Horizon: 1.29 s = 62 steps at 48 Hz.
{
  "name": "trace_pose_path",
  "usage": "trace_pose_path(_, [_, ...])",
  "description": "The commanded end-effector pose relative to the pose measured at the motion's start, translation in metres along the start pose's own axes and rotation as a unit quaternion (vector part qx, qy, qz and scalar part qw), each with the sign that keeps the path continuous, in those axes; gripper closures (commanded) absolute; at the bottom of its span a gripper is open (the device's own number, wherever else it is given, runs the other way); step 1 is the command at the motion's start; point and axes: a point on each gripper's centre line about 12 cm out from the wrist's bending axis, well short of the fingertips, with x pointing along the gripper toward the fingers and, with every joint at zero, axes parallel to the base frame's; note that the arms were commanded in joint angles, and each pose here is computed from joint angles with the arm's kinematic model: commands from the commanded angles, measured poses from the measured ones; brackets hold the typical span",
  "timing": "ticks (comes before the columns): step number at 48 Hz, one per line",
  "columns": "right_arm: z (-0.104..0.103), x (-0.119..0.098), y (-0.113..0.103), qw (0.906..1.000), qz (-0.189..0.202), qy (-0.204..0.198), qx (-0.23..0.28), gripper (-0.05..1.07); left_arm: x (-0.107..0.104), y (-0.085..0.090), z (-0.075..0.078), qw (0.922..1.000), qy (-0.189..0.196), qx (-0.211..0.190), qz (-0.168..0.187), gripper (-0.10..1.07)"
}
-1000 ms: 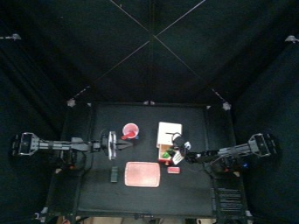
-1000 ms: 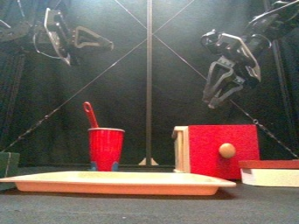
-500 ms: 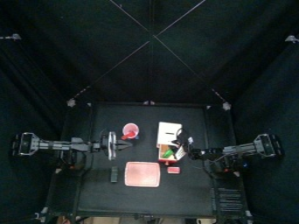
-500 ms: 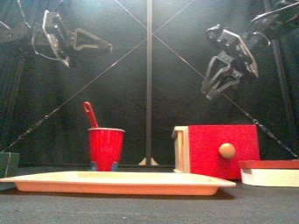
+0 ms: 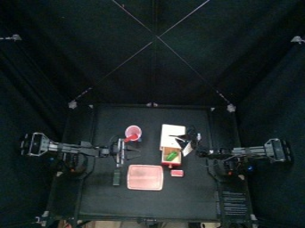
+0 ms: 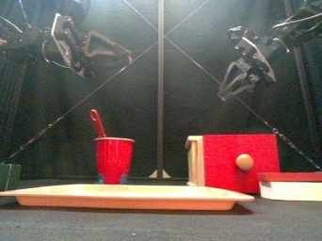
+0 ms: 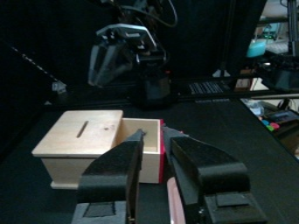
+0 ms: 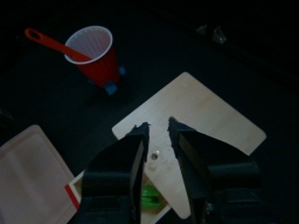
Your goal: Close drawer
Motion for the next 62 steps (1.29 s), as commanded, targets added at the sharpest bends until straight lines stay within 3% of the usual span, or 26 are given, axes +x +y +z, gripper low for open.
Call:
trace_pose_path(1, [0.007,-0.005,-0.003,0.9999,0.003,-0.016,0.002,0.46,0.020,0.000,0.009,0.9998,-0.013,-0.012,0.005,0.19])
trace_pose_path(10, [-0.006,-0.007,-0.004,0.9999,0.014,-0.004,-0.006,0.55,0.052,0.014,0.012,0.9969,-0.019,-0.059,0.048,0.19])
trace_pose_path(24, [-0.038,-0.015,0.009,0.9954,0.086,0.027,-0.033,0.71,0.111,0.076,0.012,0.9791,-0.013,-0.136,0.150,0.19])
trace_pose_path(37, [-0.055,-0.030,0.024,0.9851,0.162,0.046,-0.036,0.73,0.140,0.137,0.022,0.9614,0.027,-0.186,0.201,0.19])
trace_pose_path(47, [-0.068,-0.036,0.045,0.9700,0.227,0.067,-0.055,0.73,0.162,0.178,0.011,0.9439,0.081,-0.230,0.222,0.19])
trace_pose_path(62, [-0.085,-0.033,0.058,0.9588,0.255,0.098,-0.078,0.73,0.181,0.230,-0.011,0.9186,0.122,-0.283,0.247,0.19])
